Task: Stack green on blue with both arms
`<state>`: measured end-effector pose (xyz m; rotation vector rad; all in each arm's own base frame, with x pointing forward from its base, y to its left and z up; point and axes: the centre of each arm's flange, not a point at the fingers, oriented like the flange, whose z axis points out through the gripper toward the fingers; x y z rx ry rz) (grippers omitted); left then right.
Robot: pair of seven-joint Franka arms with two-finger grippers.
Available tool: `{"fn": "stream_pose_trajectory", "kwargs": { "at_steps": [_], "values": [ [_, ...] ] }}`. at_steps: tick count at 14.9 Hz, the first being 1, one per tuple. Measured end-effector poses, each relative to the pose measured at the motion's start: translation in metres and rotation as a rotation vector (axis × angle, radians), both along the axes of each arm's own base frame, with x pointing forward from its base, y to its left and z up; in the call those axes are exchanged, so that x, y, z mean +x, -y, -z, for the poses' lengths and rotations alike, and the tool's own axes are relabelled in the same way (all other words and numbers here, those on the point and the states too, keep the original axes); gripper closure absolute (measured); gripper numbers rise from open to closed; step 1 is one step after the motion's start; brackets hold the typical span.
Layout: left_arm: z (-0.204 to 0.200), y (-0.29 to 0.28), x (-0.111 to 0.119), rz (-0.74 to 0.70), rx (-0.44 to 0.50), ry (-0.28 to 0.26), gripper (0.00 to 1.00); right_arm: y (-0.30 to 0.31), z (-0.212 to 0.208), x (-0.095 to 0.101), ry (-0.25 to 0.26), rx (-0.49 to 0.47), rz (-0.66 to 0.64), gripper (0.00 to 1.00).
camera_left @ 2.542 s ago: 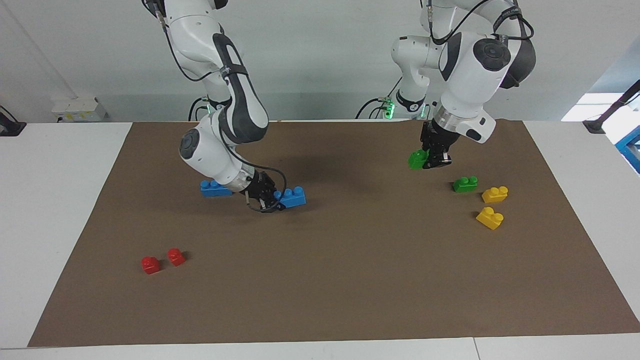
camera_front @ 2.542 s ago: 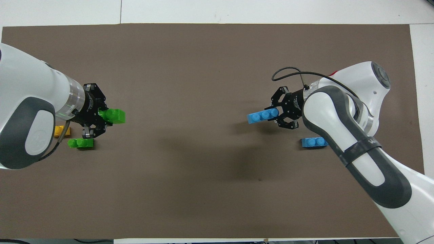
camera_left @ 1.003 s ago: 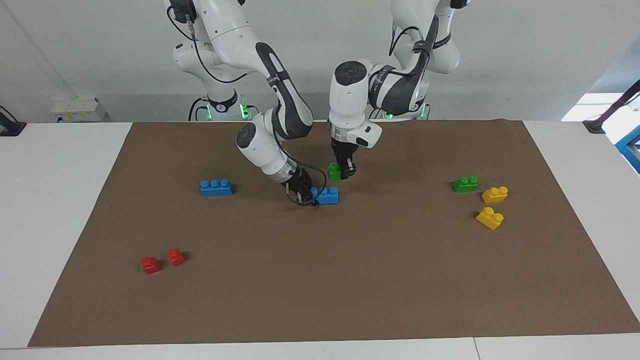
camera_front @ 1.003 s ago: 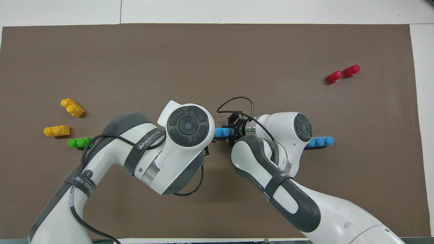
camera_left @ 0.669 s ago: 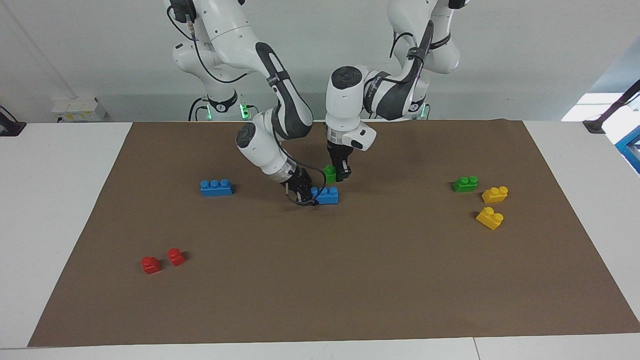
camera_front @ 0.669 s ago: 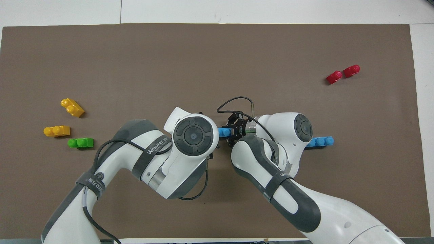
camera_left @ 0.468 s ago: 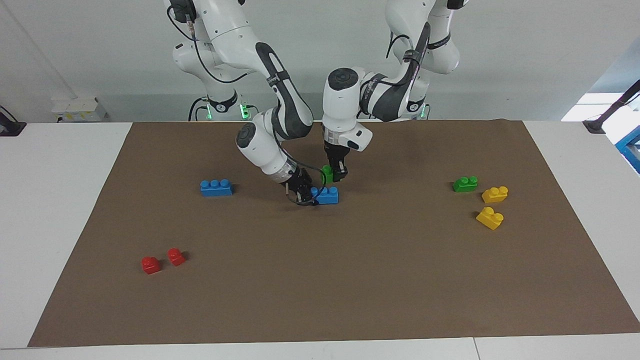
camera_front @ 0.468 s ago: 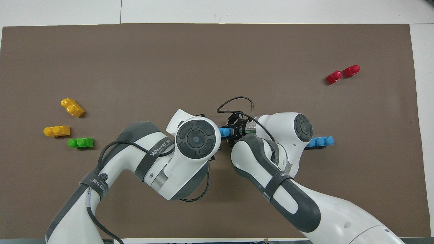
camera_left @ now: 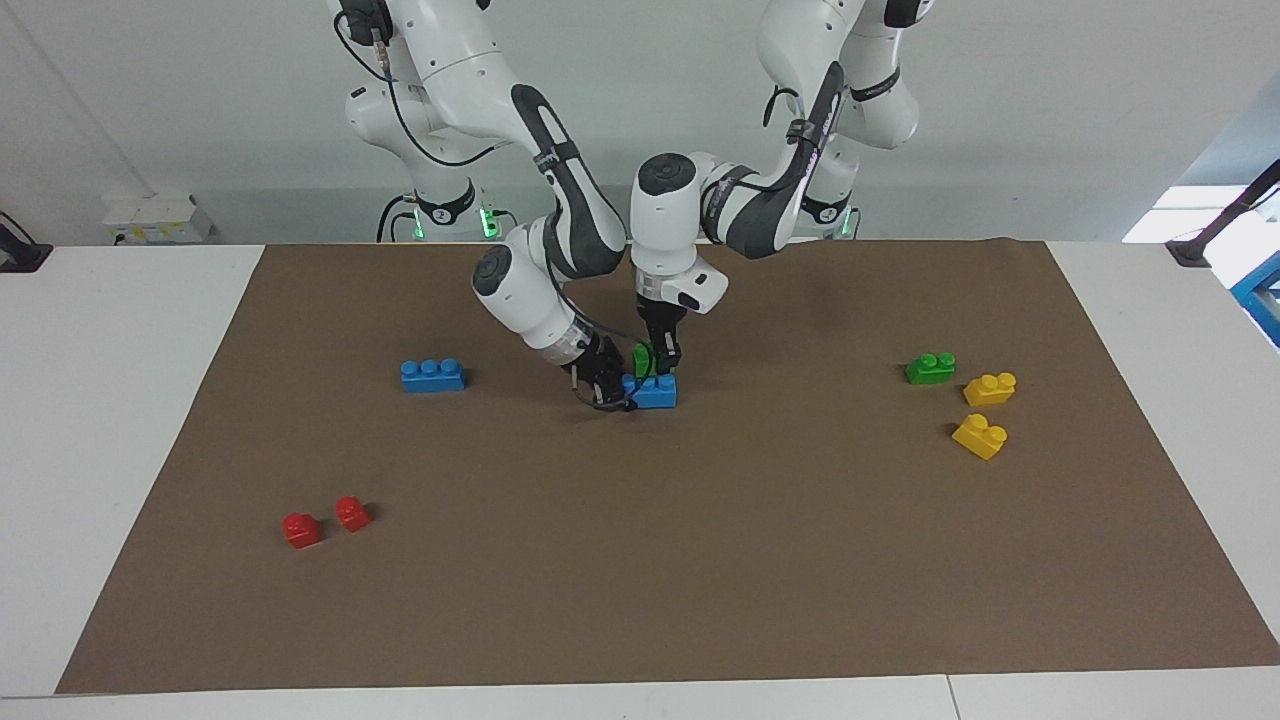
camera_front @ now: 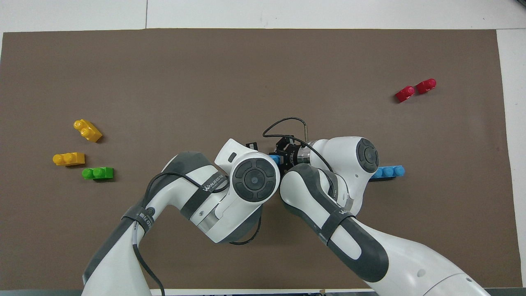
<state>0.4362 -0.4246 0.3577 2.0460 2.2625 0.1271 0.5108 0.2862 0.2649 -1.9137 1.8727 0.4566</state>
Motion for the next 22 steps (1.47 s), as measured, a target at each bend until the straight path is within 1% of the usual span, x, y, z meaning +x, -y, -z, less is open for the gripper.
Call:
{"fn": "stream_pose_trajectory", "kwargs": {
  "at_steps": [9, 22],
  "values": [
    [0.004, -0.005, 0.01, 0.016, 0.017, 0.045, 0.66, 0.0, 0.0, 0.0, 0.009, -0.001, -0.014, 0.64],
    [0.021, -0.004, 0.007, 0.059, 0.024, 0.077, 0.66, 0.0, 0.0, 0.0, 0.016, -0.003, -0.023, 0.64]
  ]
}}
